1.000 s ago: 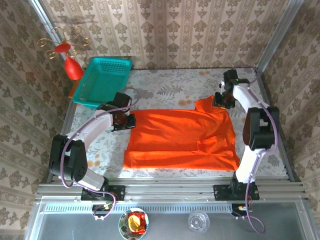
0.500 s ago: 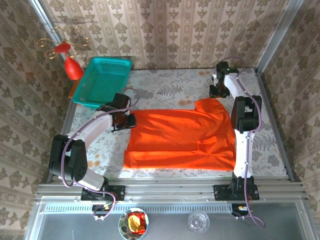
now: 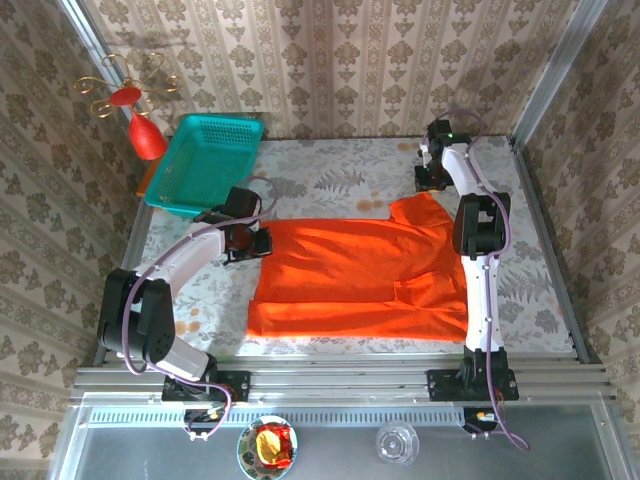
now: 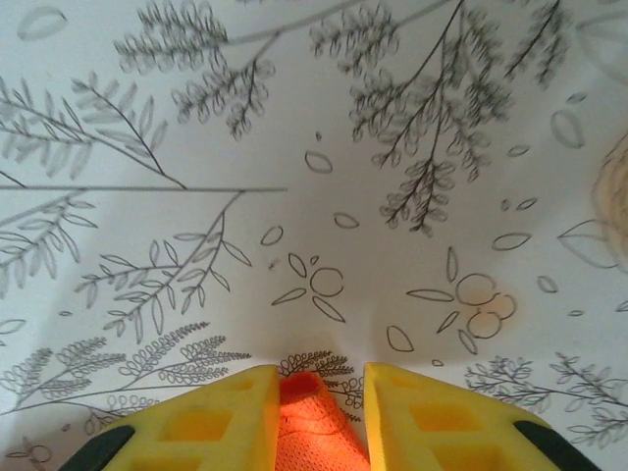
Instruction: Fold the inside-out t-shirt
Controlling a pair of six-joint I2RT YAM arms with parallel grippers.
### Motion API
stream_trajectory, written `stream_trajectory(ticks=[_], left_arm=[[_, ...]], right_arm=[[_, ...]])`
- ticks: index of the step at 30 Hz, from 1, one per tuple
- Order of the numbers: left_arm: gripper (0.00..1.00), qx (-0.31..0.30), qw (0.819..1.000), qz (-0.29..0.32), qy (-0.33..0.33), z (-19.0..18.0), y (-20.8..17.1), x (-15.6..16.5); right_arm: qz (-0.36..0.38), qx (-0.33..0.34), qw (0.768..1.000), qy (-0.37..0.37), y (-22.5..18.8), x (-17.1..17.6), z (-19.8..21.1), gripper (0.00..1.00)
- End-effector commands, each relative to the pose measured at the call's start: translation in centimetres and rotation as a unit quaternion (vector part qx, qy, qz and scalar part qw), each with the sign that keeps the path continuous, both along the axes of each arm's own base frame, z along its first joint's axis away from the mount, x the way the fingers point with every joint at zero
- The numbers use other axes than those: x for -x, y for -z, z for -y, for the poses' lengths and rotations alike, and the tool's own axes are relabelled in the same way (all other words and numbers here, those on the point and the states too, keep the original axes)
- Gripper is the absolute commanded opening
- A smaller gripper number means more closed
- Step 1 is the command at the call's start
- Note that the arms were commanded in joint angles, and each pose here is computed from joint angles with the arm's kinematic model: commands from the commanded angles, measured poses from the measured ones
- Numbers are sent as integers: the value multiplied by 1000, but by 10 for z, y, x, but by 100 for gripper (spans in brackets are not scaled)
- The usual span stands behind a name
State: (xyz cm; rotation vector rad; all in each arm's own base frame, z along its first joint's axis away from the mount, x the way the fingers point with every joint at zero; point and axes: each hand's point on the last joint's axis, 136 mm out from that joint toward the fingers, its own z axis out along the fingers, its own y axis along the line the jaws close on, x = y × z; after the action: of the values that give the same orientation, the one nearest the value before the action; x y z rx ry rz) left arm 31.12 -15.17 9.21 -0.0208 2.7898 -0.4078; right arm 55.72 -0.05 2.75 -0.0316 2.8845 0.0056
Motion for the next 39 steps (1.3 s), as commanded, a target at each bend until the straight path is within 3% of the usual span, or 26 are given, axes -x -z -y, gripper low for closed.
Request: stream_trajectory(ticks=[1,6,10,19,32,39], left_arm=[[14,-9,1000,-6,-13,-8,3,4],[15,-10,1000,-2,-14,-11,2,2],[15,-11,1000,11,-13,-12,-5,-11],[21,-61,997,42,3,-15,-15,-67],[31,-146,989,15,20,-21,16,-120],[32,-175,984,-27,25,-24,40,-128]], right_arm=[[-30,0,999,-13,10,11,-6,25],[-24,14,1000,-8,3,11,-3,10],[8,26,1000,7,-26,7,2,3],[59,20,998,24,-81,21,2,1],[70,40,994,67,-94,36,19,0],[64,61,992,87,-91,41,31,0]])
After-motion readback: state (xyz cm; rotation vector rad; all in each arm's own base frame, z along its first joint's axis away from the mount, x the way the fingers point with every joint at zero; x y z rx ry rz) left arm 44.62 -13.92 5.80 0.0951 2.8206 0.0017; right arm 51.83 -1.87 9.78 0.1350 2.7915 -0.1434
